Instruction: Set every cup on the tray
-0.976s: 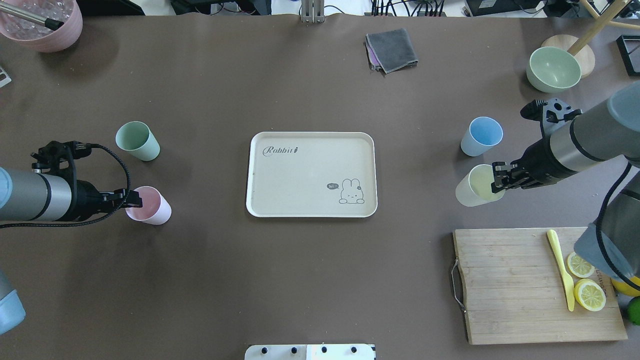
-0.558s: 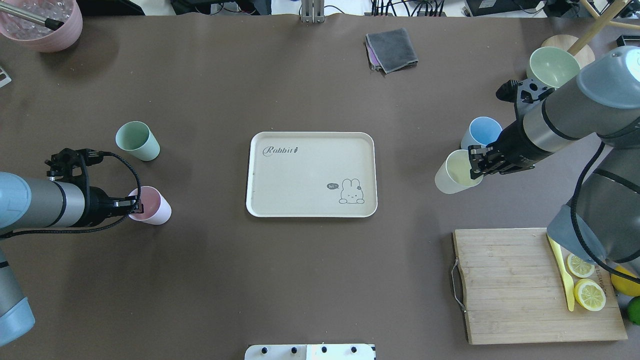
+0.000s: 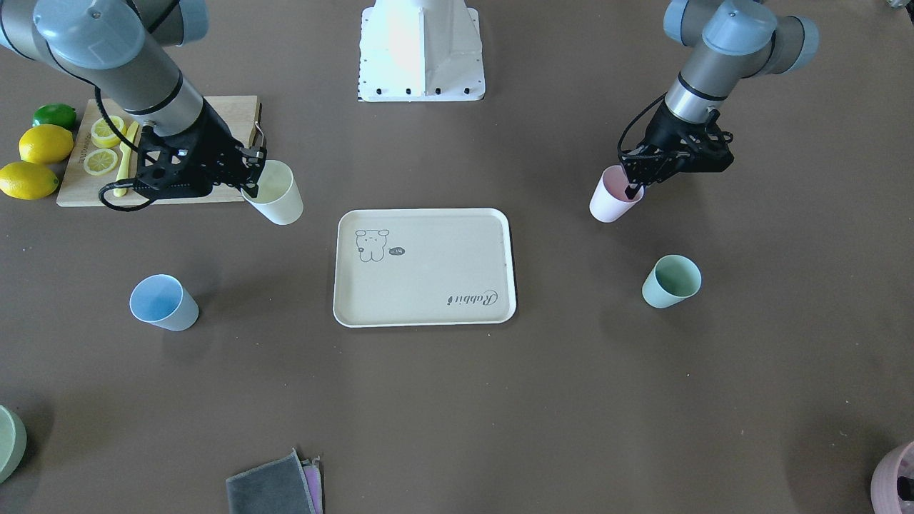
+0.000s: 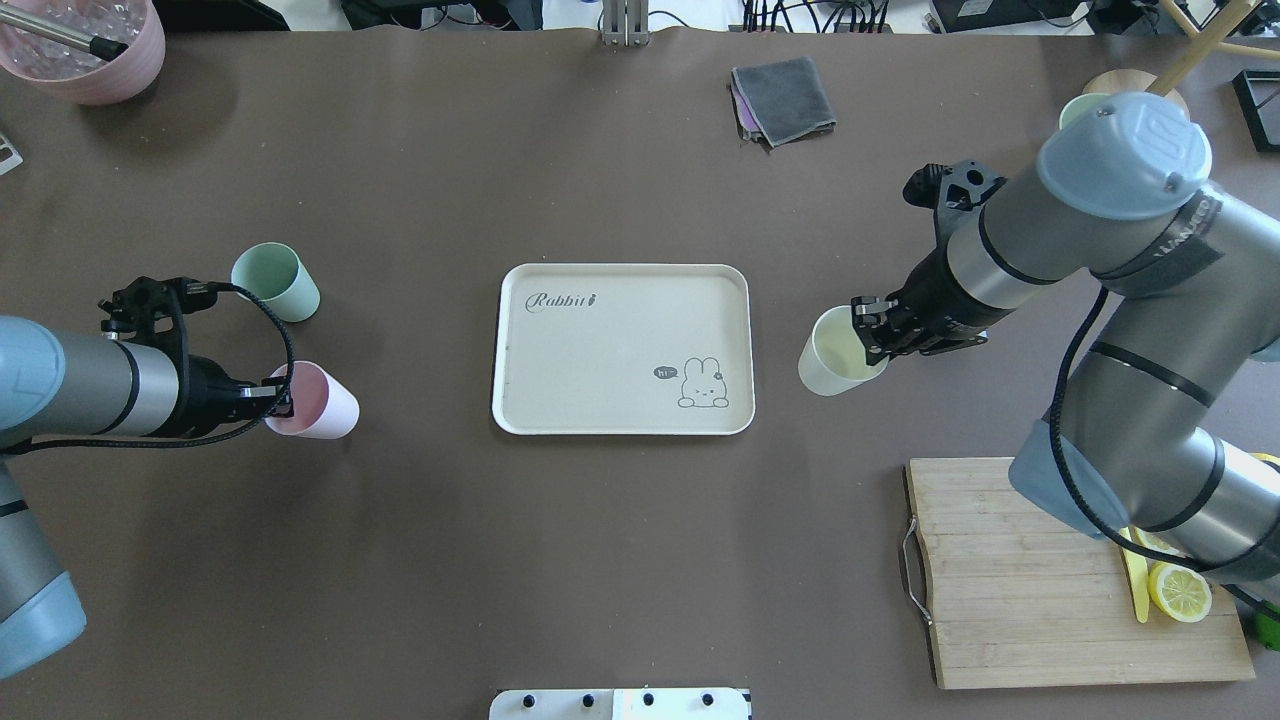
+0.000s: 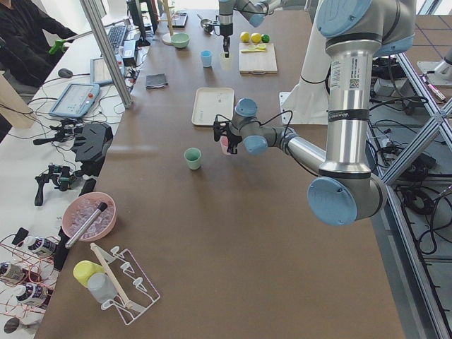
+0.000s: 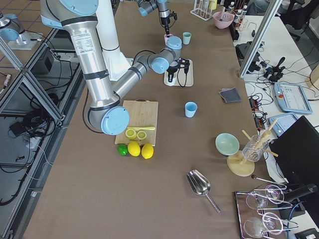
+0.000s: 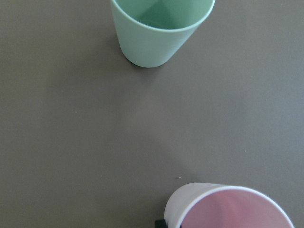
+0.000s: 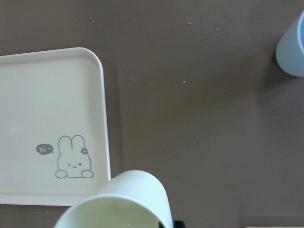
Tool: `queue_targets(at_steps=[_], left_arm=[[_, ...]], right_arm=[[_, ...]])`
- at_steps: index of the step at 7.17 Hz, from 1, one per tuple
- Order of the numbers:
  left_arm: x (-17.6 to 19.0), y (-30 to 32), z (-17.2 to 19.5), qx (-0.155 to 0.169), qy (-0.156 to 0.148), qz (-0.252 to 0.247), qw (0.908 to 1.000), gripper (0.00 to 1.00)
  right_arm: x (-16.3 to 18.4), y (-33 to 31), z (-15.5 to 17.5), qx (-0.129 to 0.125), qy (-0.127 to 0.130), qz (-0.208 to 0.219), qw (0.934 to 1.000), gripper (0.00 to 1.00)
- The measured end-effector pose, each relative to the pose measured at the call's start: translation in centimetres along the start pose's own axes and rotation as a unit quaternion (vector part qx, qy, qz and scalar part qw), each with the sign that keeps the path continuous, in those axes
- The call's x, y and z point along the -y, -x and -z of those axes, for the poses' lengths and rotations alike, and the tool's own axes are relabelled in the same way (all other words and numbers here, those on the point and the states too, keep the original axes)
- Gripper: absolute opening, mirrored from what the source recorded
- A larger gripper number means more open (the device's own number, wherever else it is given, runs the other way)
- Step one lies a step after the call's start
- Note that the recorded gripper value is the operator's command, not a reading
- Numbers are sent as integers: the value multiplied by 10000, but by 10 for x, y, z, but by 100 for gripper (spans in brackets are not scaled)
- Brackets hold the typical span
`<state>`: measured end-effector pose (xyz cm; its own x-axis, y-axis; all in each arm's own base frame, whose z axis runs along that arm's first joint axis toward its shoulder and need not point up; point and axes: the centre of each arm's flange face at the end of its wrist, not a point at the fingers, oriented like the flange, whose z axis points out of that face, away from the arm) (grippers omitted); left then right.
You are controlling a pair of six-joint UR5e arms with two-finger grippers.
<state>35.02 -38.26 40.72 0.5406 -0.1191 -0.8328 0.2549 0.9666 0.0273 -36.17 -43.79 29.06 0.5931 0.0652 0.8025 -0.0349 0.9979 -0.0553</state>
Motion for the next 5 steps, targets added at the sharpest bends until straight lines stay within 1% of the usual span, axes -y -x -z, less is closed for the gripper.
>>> queue_targets(at_steps=[1, 3, 4, 5], left_arm=[[12, -39, 6, 16, 10, 93, 10000, 0], [27, -122, 18, 57, 23, 419, 9991, 0], [28, -153, 19, 33, 24, 589, 9983, 0], [20, -183, 10, 14, -19, 673, 9977, 0]], right_arm=[[-2, 25, -11, -8, -16, -11, 10000, 0], [7, 67, -38, -82, -54, 8, 10000, 0], [8, 85, -51, -113, -61, 44, 9999, 0], [9, 103, -59, -118, -50, 55, 9999, 0]])
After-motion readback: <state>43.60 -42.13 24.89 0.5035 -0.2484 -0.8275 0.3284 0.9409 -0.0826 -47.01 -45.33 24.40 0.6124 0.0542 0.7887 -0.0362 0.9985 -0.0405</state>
